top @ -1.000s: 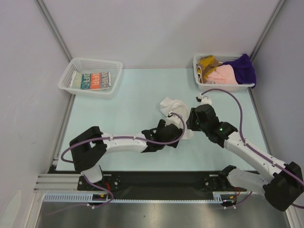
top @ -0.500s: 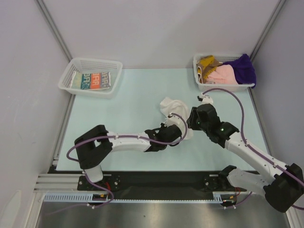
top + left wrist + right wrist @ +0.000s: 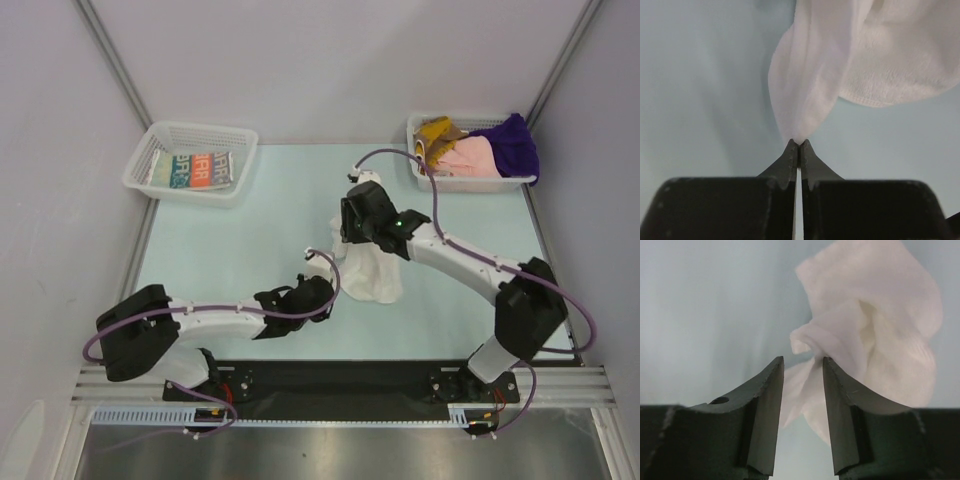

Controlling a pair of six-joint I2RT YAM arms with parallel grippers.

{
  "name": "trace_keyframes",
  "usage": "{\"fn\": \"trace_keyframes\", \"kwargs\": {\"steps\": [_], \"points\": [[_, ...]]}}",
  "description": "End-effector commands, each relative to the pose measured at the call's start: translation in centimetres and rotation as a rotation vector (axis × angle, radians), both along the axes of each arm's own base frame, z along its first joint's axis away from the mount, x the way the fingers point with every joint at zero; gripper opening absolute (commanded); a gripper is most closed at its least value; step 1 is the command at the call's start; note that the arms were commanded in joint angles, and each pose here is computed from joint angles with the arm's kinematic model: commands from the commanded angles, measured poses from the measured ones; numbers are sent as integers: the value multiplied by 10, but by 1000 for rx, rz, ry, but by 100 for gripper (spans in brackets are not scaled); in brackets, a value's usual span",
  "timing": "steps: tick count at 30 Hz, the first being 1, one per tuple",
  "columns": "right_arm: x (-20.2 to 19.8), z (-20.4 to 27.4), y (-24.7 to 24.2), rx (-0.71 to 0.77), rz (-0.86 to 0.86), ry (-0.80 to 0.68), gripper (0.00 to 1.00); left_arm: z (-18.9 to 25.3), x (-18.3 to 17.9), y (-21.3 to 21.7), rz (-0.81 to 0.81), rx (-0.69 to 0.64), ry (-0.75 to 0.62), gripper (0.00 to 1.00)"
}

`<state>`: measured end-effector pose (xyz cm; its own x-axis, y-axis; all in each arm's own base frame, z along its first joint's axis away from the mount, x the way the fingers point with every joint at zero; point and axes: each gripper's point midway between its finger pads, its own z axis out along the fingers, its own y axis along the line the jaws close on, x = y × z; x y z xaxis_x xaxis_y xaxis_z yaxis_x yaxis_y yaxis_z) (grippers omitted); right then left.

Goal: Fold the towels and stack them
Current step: Flatten out the crumpled towel

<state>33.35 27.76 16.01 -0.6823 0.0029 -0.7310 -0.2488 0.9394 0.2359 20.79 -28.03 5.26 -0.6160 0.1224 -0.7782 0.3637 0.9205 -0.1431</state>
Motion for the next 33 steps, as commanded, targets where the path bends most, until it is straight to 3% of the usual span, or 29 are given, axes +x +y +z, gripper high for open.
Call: {"fn": "trace_keyframes", "kwargs": {"steps": [1, 6, 12, 17, 20, 21, 24, 26, 28, 29, 30, 32, 33], "points": [[16, -6, 4, -111, 9, -10, 44, 2, -7, -10, -11, -117, 30, 0], [10, -4, -9, -162, -5, -41, 50, -2, -9, -8, -14, -143, 42, 0], [10, -17, -13, -234, 20, -8, 49, 1, -6, -9, -23, -150, 38, 0], [18, -19, -24, -312, -9, 0, 33, 7, -3, -1, -2, -141, 33, 0], [20, -3, -30, -306, -9, -29, 18, 22, 4, 7, 23, -150, 10, 0], [21, 4, -31, -294, -5, -42, 9, 30, 6, 8, 26, -159, 0, 0], [30, 47, -33, -192, -5, -90, 0, 76, 25, 14, 51, -205, -57, 0], [35, 87, -40, -102, -16, -139, 0, 112, 41, 28, 74, -191, -117, 0], [40, 139, -43, 1, -35, -216, 0, 181, 62, 34, 122, -238, -233, 0], [40, 167, -57, 45, -65, -262, 0, 197, 65, 40, 119, -203, -260, 0], [39, 190, -61, 83, -72, -305, 0, 245, 70, 39, 127, -253, -326, 0], [33, 242, -68, 166, -78, -413, 0, 282, 73, 46, 126, -236, -386, 0], [21, 271, -78, 208, -87, -478, 0, 321, 72, 48, 125, -284, -439, 0]]}}
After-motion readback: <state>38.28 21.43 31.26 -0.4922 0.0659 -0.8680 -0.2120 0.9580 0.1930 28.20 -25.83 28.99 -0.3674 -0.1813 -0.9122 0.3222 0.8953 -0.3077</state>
